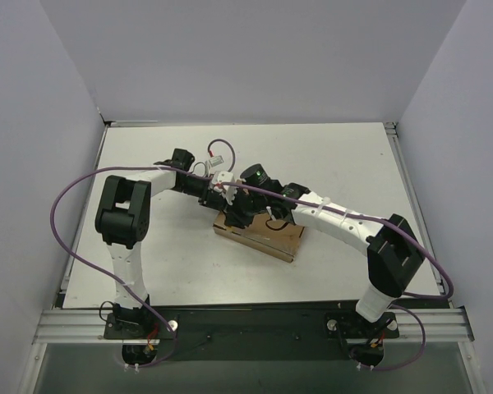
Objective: Unpack the express box
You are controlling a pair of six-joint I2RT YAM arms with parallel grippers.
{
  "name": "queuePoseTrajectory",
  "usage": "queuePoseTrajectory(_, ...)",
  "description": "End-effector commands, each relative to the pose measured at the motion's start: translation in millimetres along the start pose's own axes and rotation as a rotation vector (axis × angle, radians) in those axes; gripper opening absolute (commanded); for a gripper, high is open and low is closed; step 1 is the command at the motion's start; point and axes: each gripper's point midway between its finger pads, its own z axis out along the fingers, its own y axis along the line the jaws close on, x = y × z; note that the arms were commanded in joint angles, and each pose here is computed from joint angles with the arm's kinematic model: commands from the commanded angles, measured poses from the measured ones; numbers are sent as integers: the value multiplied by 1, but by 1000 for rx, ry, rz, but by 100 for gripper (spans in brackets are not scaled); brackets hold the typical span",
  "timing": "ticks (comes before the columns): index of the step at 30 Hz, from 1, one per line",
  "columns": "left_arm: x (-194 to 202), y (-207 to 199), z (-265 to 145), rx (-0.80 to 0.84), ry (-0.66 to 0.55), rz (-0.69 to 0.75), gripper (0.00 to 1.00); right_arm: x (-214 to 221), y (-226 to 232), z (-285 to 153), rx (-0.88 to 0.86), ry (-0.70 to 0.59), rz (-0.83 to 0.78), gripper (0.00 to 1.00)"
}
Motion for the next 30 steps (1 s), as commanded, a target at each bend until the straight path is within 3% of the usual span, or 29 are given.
queuePoseTrajectory(1,7,30,-8,-137,9,20,0,-28,-3,-8,33,-102,-30,0)
queuePoseTrajectory(5,9,30,-7,-137,10,14,0,-36,-5,-6,50,-130,-58,0)
queuePoseTrajectory(30,6,34,-6,-135,11,9,0,4,0,14,13,-9,-85,0)
